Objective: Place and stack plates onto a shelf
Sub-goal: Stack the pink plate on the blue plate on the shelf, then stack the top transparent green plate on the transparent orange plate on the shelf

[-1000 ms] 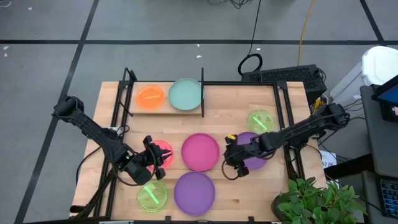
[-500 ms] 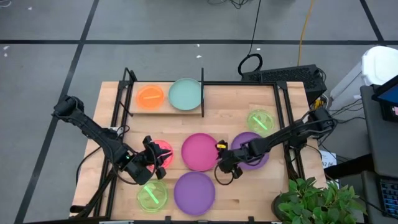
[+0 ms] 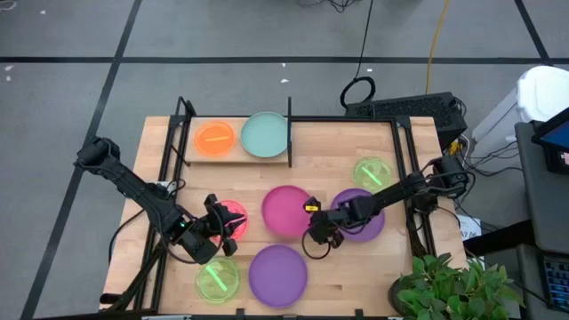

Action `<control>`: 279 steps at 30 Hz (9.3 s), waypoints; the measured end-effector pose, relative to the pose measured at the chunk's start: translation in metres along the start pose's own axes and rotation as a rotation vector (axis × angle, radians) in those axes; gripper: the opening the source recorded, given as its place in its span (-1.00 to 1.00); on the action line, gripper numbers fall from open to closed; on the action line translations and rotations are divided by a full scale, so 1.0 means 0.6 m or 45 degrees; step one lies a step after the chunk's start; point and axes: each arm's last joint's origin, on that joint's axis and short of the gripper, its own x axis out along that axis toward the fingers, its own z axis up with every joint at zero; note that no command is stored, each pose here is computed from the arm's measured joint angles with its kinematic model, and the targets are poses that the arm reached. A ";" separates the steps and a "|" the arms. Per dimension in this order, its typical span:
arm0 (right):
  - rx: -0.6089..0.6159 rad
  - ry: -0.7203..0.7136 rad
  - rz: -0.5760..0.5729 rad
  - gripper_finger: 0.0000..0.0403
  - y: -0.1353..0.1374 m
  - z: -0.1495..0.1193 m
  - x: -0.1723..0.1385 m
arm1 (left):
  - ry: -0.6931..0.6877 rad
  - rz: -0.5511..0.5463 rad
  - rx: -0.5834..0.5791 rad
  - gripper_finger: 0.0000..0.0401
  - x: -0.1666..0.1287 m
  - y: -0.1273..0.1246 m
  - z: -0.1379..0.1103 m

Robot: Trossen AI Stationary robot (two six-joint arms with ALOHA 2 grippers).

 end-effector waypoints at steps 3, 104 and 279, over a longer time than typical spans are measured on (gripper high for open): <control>-0.059 0.020 -0.033 -0.97 -0.002 -0.001 0.000 | 0.000 0.008 0.026 -0.67 0.002 0.002 0.002; 0.201 -0.039 -0.455 -0.99 -0.407 0.007 -0.021 | -0.124 0.041 0.258 -0.67 -0.093 0.155 0.015; 1.970 0.541 -0.640 -0.34 -0.112 -0.204 -0.155 | 0.064 0.050 0.333 -0.67 -0.016 0.091 -0.012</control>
